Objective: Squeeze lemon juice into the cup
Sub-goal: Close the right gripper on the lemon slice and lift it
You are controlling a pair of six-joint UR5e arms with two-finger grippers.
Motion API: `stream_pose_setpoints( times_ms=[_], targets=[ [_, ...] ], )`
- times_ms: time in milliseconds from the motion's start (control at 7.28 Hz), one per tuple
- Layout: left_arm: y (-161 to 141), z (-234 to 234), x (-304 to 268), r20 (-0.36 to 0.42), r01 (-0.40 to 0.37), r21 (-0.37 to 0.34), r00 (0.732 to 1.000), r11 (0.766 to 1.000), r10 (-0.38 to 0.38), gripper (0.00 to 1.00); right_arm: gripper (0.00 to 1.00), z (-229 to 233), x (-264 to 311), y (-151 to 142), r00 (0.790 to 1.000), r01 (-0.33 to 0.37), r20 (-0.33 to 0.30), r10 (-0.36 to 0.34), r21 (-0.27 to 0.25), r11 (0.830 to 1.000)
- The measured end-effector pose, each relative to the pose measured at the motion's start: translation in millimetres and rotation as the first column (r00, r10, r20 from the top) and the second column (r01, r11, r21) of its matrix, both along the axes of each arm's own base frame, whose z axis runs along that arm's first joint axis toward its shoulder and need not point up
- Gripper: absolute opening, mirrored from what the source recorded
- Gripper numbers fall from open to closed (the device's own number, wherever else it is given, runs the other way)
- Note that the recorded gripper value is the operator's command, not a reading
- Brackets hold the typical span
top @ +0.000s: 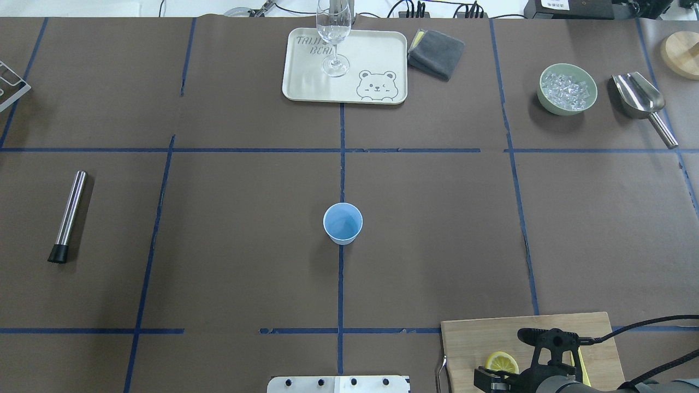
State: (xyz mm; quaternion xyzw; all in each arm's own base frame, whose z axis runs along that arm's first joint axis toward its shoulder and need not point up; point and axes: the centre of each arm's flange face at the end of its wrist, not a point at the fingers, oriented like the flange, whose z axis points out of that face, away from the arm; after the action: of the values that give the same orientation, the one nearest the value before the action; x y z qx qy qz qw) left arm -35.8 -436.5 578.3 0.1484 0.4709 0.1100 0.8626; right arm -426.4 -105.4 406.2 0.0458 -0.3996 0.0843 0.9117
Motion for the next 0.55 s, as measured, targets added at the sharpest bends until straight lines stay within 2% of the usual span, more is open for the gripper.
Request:
stream_pose_setpoints(
  times_ms=[412, 549],
  targets=[
    [3.0, 1.6, -0.2, 0.0, 0.0, -0.003, 1.0, 1.0, 0.0, 1.0, 0.91, 2.9, -1.9, 0.7, 1.0, 0.001, -0.006, -0.001, 0.001, 1.0],
    [3.6, 1.9, -0.2, 0.0, 0.0, -0.002, 1.0, 1.0, 0.0, 1.0, 0.86, 4.1, -2.7, 1.0, 1.0, 0.002, -0.008, -0.002, 0.001, 1.0]
  ],
)
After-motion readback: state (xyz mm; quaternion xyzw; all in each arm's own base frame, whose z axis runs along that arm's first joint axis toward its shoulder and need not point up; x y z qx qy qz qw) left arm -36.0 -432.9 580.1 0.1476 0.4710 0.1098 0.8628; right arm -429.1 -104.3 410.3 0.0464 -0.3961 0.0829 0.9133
